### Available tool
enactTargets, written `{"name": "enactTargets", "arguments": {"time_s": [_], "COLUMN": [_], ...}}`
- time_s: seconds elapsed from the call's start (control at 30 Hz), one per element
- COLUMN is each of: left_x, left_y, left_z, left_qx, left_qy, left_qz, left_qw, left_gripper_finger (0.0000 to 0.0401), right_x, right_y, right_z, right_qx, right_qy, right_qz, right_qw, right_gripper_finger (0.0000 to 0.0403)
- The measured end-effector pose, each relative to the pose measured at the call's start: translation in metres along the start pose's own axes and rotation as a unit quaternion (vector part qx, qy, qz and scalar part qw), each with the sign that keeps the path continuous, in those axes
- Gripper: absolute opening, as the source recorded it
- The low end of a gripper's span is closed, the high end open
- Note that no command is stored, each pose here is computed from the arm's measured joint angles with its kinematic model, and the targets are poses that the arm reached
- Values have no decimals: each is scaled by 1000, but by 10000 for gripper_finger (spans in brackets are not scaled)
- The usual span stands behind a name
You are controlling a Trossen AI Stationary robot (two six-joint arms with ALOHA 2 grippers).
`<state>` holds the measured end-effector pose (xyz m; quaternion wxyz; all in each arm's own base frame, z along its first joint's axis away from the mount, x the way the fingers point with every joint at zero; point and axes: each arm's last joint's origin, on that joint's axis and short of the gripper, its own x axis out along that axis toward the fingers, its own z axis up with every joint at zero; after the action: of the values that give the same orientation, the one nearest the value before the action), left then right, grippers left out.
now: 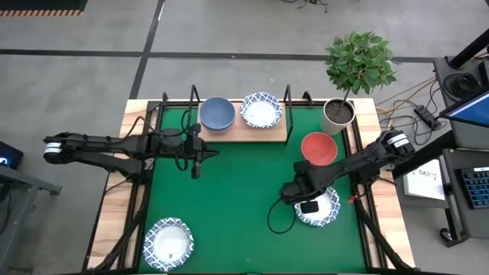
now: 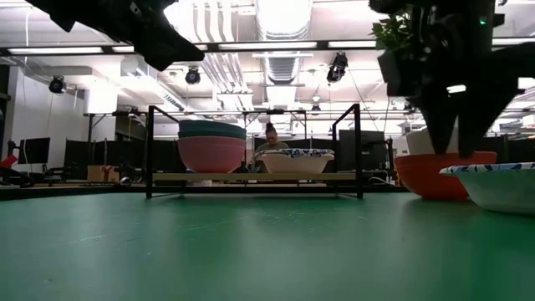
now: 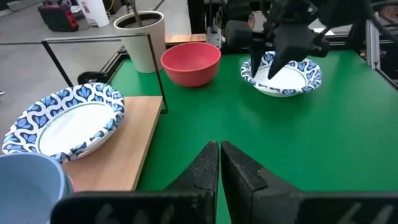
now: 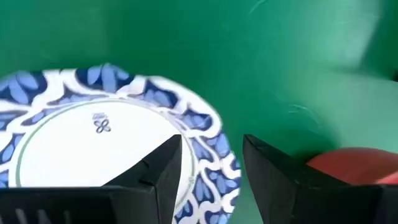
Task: Place and stack bowls onto a shelf
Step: Stack the blue patterned bowl on top of the blue patterned bowls on the shelf
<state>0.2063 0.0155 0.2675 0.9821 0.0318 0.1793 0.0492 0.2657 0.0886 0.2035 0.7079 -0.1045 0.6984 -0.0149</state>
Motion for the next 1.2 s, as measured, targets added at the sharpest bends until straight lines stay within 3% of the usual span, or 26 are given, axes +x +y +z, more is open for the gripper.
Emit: {"name": "enactTargets", "arguments": {"time_s": [0.3, 0.53, 0.83, 1.03, 1.2], "left_x": [0, 0, 0, -3, -7], "left_y": [0, 0, 1, 5, 9], "left_z": [2, 3, 8, 9, 11], "left_qx": [0, -1, 10, 28, 49], "left_qy": [-13, -17, -42, -42, -38], "left_qz": [1, 1, 4, 78, 148], "left_qw": [1000, 1000, 999, 996, 987], "left_gripper_finger": [0, 0, 0, 0, 0], "right_x": [28, 43, 40, 25, -13], "right_y": [-10, -20, -27, -37, -57], "right_z": [-6, -8, -8, -6, 11], "right_qx": [-30, -7, 17, 101, 177], "right_qy": [33, 31, 24, 4, -65], "right_qz": [15, 48, 93, 152, 176], "right_qw": [999, 998, 995, 983, 966], "right_gripper_finger": [152, 141, 19, 10, 9]}}
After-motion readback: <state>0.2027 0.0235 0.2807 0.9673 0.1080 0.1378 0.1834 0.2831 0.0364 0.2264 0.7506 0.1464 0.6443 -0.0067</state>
